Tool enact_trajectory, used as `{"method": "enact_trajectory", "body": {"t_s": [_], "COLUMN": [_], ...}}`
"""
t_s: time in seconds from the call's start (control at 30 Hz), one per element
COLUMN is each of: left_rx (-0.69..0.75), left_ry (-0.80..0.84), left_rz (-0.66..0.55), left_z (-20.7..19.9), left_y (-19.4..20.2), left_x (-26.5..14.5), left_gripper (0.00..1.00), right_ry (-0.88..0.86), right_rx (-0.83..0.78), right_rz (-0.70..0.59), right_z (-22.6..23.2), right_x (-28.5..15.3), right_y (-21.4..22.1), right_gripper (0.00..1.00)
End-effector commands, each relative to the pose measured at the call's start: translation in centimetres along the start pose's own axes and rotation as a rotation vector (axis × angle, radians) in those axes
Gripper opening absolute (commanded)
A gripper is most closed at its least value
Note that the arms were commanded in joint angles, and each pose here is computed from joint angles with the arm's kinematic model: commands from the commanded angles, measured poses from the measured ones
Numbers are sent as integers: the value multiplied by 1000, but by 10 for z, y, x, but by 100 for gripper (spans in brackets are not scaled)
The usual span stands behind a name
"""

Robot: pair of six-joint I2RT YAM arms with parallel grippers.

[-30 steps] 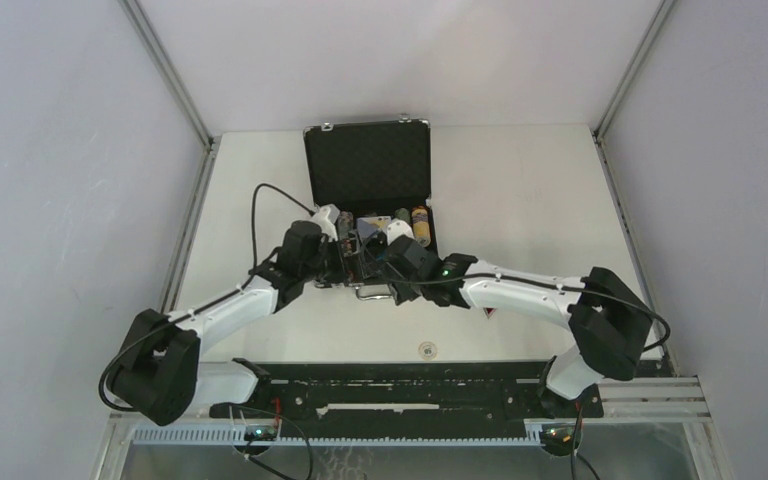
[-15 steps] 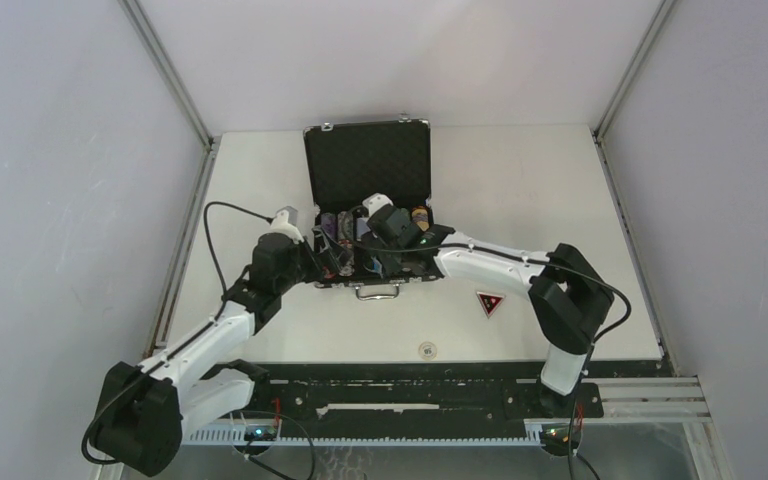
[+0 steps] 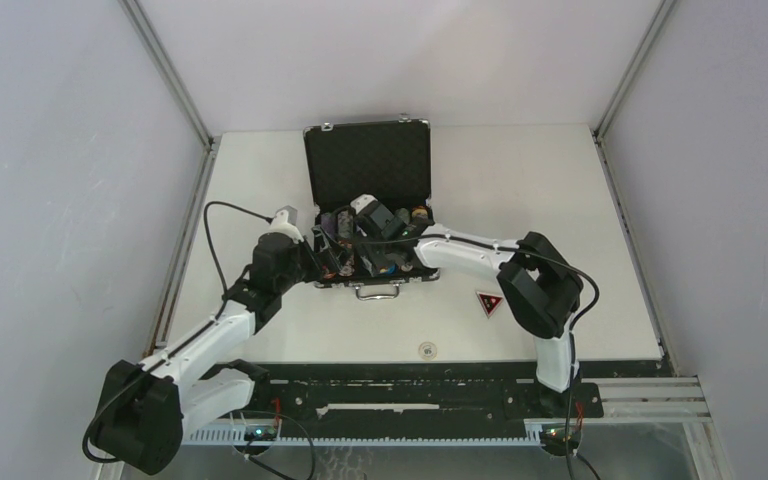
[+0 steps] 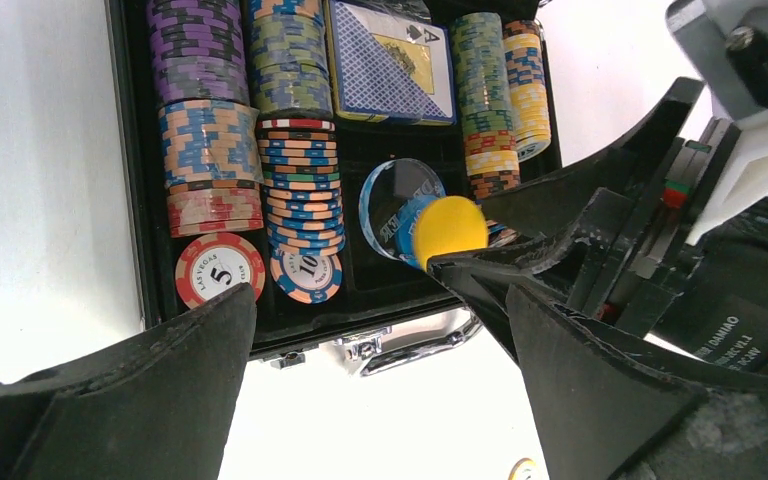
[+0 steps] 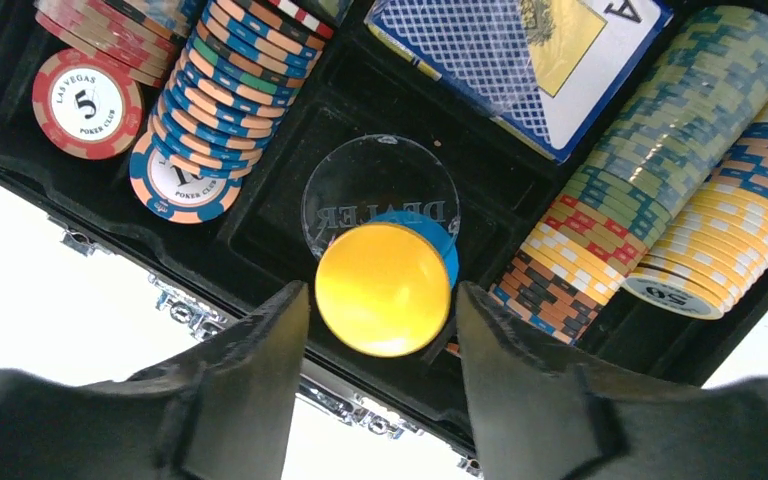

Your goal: Pack up texas hold em set

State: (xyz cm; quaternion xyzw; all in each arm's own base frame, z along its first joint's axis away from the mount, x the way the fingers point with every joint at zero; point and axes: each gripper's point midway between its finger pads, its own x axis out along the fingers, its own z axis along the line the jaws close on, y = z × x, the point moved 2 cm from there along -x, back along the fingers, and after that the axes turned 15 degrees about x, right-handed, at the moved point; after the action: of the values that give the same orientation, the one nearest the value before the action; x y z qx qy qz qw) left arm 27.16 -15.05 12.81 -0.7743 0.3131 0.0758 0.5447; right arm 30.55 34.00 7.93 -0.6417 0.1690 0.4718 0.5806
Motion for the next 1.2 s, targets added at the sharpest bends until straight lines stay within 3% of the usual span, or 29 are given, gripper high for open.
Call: {"method": "enact_trajectory", "body": {"t_s": [0.0, 0.2, 0.37, 0.57, 0.67, 0.93, 1.03, 1.17], "left_rx": [-11, -12, -7, -13, -16, 22, 43, 84], "left_ry": [-4, 2, 1, 39, 65, 123, 149, 143], "left_rz": [-28, -27, -40, -51, -49, -41, -27, -33], "left_z": [2, 1, 1, -6, -13, -38, -49, -56], "left_y": [-6, -6, -8, -9, -7, -6, -1, -1], "left_x": [2, 2, -1, -3, -3, -3, -3, -5], "left_gripper": [100, 100, 100, 100, 100, 100, 100, 100], "right_ry": [-10, -23, 64, 154, 211, 364, 340, 263], "right_rx": [3, 17, 76, 220, 286, 463, 493, 461], "right_rz": [-93, -177, -232, -210, -187, -151, -121, -125], "right_z": [3, 2, -25, -83, -106, -148, -147, -122], "right_x": [-17, -44, -69, -90, -100, -124, -125, -129], "right_y": [-35, -54, -48, 13, 48, 113, 126, 132], "right_gripper": [68, 73, 73, 76, 86, 93, 93, 85]}}
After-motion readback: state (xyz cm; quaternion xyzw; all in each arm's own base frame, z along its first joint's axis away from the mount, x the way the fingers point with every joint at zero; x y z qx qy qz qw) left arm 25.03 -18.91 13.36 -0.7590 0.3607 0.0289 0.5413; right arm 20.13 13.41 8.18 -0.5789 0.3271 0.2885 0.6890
